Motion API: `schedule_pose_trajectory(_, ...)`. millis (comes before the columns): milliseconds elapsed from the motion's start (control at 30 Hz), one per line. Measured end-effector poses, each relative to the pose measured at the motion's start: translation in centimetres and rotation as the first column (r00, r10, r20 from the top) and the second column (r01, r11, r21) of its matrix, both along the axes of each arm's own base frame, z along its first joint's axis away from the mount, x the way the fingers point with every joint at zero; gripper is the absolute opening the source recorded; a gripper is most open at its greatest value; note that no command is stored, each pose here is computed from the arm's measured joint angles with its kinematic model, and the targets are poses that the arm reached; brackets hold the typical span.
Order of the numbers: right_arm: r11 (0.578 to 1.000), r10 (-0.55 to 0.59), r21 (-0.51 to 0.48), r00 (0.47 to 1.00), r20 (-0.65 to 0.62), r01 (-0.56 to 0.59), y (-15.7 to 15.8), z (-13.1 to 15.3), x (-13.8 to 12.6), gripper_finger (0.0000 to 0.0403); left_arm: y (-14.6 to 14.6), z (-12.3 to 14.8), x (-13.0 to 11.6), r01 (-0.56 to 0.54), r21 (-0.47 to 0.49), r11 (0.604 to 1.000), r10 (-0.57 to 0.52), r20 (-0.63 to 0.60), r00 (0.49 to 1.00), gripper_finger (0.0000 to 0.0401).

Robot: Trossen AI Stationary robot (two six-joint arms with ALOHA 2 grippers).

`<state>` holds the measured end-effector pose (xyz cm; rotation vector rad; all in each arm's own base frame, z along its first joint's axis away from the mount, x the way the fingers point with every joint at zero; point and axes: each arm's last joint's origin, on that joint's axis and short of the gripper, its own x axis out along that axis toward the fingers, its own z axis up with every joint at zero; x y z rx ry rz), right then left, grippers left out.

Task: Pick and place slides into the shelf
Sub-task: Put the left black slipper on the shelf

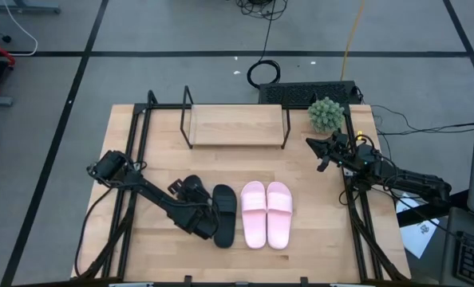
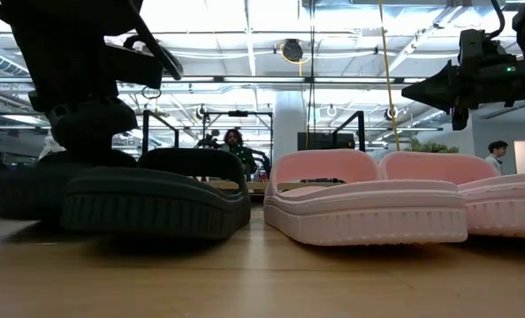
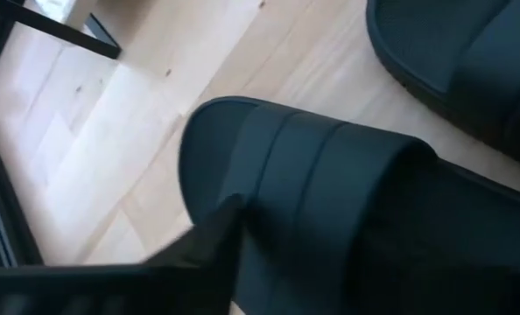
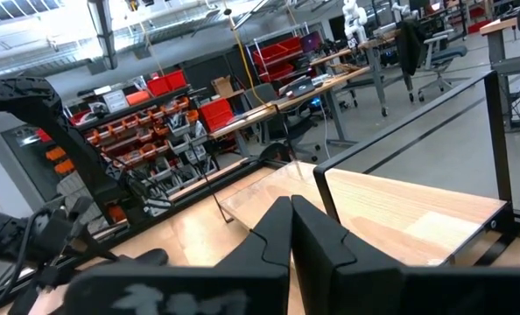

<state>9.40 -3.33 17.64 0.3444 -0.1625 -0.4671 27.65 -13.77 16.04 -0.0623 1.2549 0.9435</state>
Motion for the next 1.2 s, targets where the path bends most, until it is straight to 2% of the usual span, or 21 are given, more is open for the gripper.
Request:
schedule_pose_trajectory(100, 1.0, 0.0, 0.0, 1.0, 0.0, 0.0, 0.0, 0.0, 0.0, 0.0, 0.0, 0.0, 0.0, 0.013, -0.003, 1.0, -0.013, -0.016, 1.0, 0.004)
schedule_pose_trajectory(167, 1.0, 0.0, 0.0, 1.0, 0.0, 0.0, 0.0, 0.0, 0.0, 0.0, 0.0, 0.0, 0.0, 0.014, -0.001, 1.0, -0.014, -0.019, 1.0, 0.0013)
schedule_pose_trajectory(433, 1.0, 0.001, 0.013, 1.0, 0.007, -0.001, 0.0, 0.0, 0.0, 0.0, 0.1, 0.3, -0.3, -0.012, 0.003, 1.0, 0.012, -0.038, 0.999, 0.0003)
schedule_pose_trajectory(633, 1.0, 0.002, 0.02, 1.0, 0.011, -0.002, 0.0, 0.0, 0.0, 0.0, -0.2, 3.9, -0.4, -0.033, 0.058, 0.998, 0.04, -0.14, 0.989, 0.0002)
schedule_pose_trajectory(900, 1.0, 0.002, 0.021, 1.0, 0.021, -0.003, 0.0, 0.1, 0.0, 0.0, -1.4, 10.5, 2.1, 0.134, 0.077, 0.988, -0.139, 0.055, 0.989, 0.0001)
schedule_pose_trajectory(1033, 0.999, 0.004, 0.042, 0.999, 0.04, -0.006, 0.0, 0.1, 0.0, 0.0, 0.2, 13.3, 3.9, 0.263, 0.172, 0.949, -0.276, 0.053, 0.96, 0.0001)
schedule_pose_trajectory(1200, 0.996, 0.006, 0.092, 0.998, 0.062, -0.012, 0.0, 0.1, 0.0, 0.0, 4.7, 15.5, 5.9, 0.407, 0.308, 0.86, -0.382, -0.143, 0.913, 0.0)
